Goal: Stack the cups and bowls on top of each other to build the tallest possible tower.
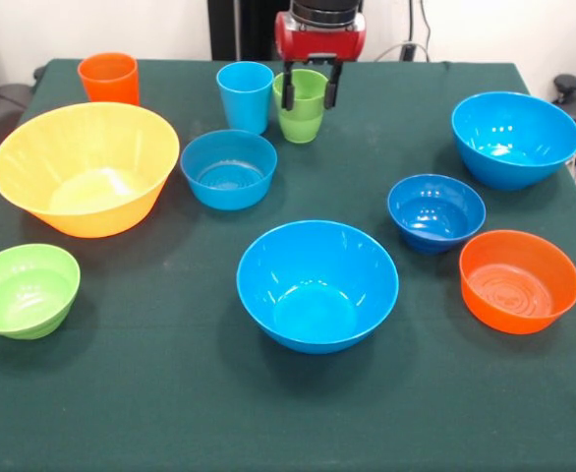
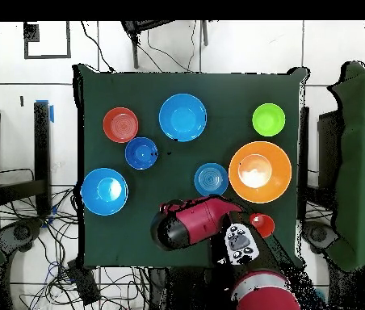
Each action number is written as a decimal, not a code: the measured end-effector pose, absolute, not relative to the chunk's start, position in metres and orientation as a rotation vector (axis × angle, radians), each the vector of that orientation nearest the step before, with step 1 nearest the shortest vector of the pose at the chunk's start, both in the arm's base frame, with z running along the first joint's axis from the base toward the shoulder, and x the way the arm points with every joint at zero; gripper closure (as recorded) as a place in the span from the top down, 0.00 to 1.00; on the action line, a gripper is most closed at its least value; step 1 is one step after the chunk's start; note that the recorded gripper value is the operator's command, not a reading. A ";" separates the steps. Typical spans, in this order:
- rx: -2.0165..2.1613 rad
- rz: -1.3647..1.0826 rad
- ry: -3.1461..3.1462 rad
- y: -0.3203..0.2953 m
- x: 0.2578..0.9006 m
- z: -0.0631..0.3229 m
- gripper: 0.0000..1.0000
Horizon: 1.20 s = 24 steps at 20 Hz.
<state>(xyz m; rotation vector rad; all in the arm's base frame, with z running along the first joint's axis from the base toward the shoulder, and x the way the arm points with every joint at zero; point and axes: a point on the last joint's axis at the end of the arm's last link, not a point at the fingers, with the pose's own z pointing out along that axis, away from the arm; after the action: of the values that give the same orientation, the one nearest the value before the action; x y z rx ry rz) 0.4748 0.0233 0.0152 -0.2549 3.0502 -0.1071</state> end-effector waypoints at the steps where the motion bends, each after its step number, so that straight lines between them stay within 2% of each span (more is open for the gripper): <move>1: -0.254 -0.111 3.044 0.023 0.477 0.017 1.00; 9: -0.255 -0.127 3.015 0.022 0.485 0.029 1.00; 10: -0.250 -0.129 3.010 0.022 0.487 0.031 0.00; 24: -0.259 -0.106 2.989 0.028 0.495 0.036 0.00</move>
<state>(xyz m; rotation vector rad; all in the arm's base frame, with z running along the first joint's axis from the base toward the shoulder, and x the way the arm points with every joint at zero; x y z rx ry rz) 0.4953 0.0282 0.0362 -0.2589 2.9887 -0.1055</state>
